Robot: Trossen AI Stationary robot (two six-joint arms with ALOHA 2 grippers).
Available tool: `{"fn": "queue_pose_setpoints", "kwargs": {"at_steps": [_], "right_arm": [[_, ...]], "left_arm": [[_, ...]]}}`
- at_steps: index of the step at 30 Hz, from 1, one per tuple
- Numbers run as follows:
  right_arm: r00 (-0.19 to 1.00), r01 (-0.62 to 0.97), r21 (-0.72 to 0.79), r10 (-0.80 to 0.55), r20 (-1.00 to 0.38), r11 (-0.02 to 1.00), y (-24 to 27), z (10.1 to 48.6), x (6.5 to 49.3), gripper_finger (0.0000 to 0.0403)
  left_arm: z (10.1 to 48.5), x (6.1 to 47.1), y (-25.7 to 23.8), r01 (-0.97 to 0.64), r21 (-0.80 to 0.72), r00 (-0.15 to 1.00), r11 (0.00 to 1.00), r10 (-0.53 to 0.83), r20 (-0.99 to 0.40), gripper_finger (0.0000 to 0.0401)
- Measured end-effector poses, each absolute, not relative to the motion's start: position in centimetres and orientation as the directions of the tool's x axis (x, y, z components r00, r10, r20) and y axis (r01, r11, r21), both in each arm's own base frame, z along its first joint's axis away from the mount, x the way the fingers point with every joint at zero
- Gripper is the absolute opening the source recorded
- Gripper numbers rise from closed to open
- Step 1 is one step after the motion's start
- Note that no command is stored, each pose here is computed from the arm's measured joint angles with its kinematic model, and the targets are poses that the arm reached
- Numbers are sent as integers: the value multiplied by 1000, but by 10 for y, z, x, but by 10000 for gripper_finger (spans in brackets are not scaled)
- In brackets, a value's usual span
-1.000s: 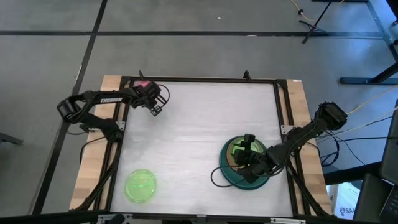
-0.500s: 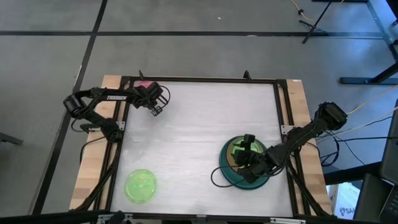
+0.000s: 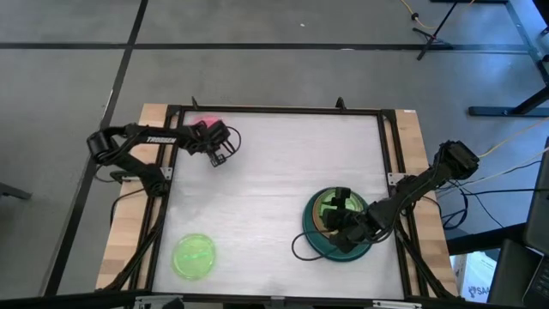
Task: Stack plastic plates
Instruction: Stack the light pink plate on top of the light green plate
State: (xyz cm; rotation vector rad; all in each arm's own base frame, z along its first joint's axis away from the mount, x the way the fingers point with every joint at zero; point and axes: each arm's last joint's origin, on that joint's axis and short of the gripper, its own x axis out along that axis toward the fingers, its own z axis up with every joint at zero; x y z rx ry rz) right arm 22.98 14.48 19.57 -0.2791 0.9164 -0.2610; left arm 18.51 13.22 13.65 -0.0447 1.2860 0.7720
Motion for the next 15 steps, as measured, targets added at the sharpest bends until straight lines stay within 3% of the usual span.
{"fn": "queue_pose_setpoints", "kwargs": {"at_steps": [10,15], "right_arm": [[601,105,-313,-311,-736,944,147,197,232,211],[609,88,-295,-286,-740,951,146,197,236,211]], "left_arm": [[167,229,74,-394,332,328,857,469,-820,1],[175,253,29,-126,224,565,966,256,-784,1]]}}
